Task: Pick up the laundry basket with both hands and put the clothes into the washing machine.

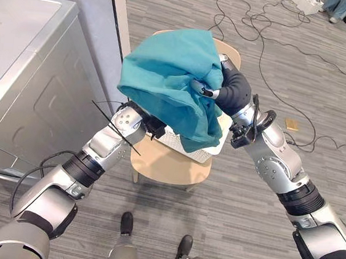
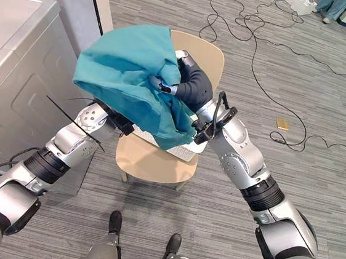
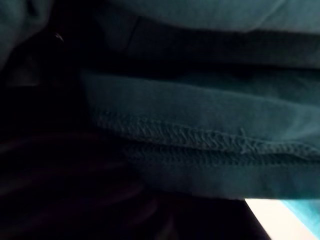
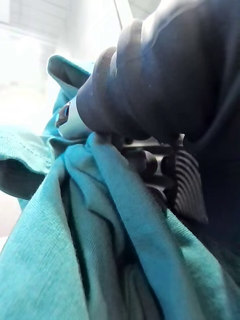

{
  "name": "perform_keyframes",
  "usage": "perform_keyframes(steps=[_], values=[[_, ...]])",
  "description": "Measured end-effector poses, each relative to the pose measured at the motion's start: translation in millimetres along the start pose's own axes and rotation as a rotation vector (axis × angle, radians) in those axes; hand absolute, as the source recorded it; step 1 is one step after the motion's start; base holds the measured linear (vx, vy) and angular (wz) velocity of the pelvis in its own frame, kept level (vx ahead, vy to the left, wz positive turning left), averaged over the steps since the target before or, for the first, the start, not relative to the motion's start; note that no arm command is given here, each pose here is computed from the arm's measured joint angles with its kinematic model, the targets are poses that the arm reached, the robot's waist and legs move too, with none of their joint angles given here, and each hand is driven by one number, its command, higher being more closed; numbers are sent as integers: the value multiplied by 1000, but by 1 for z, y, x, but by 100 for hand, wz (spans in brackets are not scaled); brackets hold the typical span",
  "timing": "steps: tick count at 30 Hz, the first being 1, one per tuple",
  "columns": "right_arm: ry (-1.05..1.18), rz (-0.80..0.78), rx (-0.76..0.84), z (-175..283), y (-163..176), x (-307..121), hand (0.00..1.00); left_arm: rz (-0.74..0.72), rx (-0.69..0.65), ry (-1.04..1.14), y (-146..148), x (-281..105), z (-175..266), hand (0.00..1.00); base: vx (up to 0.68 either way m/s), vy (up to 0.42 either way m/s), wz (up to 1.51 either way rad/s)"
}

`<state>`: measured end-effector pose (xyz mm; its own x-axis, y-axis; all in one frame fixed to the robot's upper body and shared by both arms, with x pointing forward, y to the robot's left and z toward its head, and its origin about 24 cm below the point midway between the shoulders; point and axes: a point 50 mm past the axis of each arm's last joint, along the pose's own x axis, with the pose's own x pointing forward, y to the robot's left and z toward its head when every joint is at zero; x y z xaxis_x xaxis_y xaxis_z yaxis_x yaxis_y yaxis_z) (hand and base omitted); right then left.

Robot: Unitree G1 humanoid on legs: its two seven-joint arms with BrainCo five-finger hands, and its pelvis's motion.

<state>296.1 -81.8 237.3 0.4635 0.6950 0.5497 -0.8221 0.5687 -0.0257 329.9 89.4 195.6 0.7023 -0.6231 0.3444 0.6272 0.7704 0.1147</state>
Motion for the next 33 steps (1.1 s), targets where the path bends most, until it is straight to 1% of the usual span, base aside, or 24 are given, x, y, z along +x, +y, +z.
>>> perform_keyframes(steps=[5,10,17,18,23,28,33], values=[[-36,-43,4,4,-2,1,100,29,-31,-59,-9,8,3,100,0,0,0],[-96,-63,13,10,-4,3,100,66,-27,-152,-13,14,14,100,16,1,-5],[-119,-72,63,6,-1,3,100,109,-15,-172,-16,13,12,100,13,4,-4],[-119,-74,64,6,-1,3,0,112,-13,-173,-16,13,11,100,0,0,0],[-122,-94,93,0,-1,-1,0,143,15,-175,-17,9,7,100,0,0,0],[-110,-108,103,-4,-1,-5,0,156,76,-166,-17,7,5,100,0,0,0],[-125,-121,108,-3,-3,-6,0,181,141,-194,-9,4,15,100,7,3,-2]])
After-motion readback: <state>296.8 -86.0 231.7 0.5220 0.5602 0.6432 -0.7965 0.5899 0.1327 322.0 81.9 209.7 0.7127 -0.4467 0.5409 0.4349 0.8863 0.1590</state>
